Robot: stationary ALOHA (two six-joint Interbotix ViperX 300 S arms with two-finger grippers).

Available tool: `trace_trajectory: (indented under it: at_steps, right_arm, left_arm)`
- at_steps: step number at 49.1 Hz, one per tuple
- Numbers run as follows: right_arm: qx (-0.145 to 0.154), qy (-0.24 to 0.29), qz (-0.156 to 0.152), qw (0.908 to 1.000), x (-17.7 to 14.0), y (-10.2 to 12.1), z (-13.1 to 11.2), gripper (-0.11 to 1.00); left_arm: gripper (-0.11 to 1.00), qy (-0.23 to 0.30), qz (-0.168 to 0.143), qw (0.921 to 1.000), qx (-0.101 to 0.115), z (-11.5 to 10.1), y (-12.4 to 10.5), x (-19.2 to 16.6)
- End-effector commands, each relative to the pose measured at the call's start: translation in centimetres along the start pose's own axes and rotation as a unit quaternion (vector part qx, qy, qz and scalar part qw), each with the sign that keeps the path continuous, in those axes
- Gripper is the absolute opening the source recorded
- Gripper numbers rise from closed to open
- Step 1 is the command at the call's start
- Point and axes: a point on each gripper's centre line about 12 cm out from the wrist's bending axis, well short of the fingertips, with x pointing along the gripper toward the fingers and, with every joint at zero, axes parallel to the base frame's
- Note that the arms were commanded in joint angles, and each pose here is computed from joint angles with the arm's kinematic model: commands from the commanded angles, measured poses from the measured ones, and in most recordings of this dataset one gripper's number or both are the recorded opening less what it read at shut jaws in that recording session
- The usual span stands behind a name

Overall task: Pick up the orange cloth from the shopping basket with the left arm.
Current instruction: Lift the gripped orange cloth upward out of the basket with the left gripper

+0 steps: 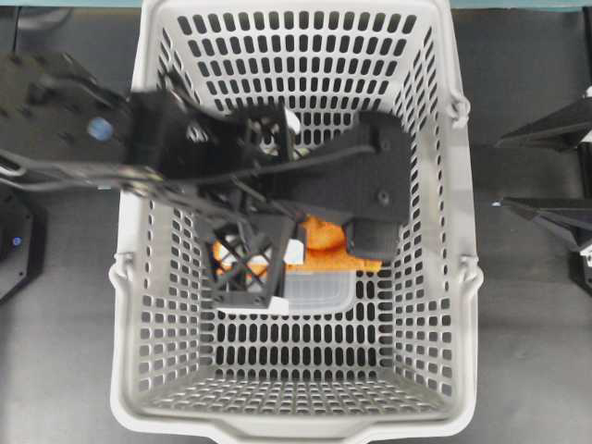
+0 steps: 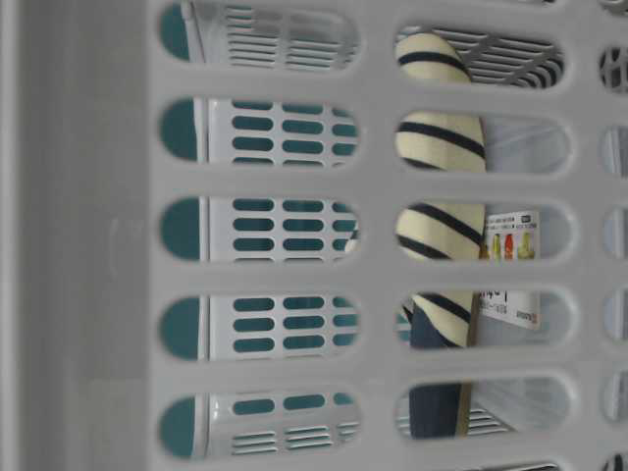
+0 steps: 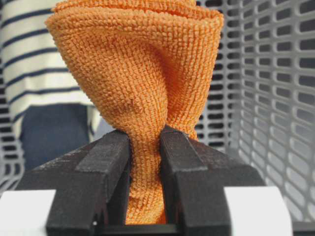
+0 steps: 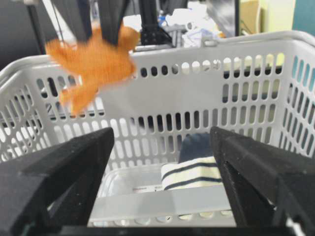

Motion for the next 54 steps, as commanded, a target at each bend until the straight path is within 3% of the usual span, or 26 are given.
trace_trajectory:
  at_steps: [1, 10, 25, 46, 54]
  right_arm:
    - [0.002, -0.005, -0.001, 1.0, 0.1, 0.0, 0.3, 0.75]
    - [0.002, -0.006, -0.001, 1.0, 0.0, 0.0, 0.4, 0.75]
    - [0.003, -0.006, -0.001, 1.0, 0.0, 0.0, 0.4, 0.75]
    - [0.004, -0.008, 0.0, 1.0, 0.0, 0.0, 0.4, 0.75]
    - [0.004, -0.01, 0.0, 0.9999, -0.1, 0.0, 0.5, 0.75]
  left_arm:
    - [0.15, -0.013, 0.001, 0.9999, 0.0, 0.7, -0.1, -2.9]
    - [0.15, 0.015, 0.003, 0.9999, -0.001, 0.4, 0.0, -2.7]
    - [0.15, 0.019, 0.003, 0.9998, 0.0, 0.1, 0.1, -3.0]
    - [0.15, -0.012, 0.002, 0.9999, 0.005, -2.5, 0.3, -4.3]
    - [0.15, -0.027, 0.001, 0.9993, 0.024, -2.7, 0.4, -4.3]
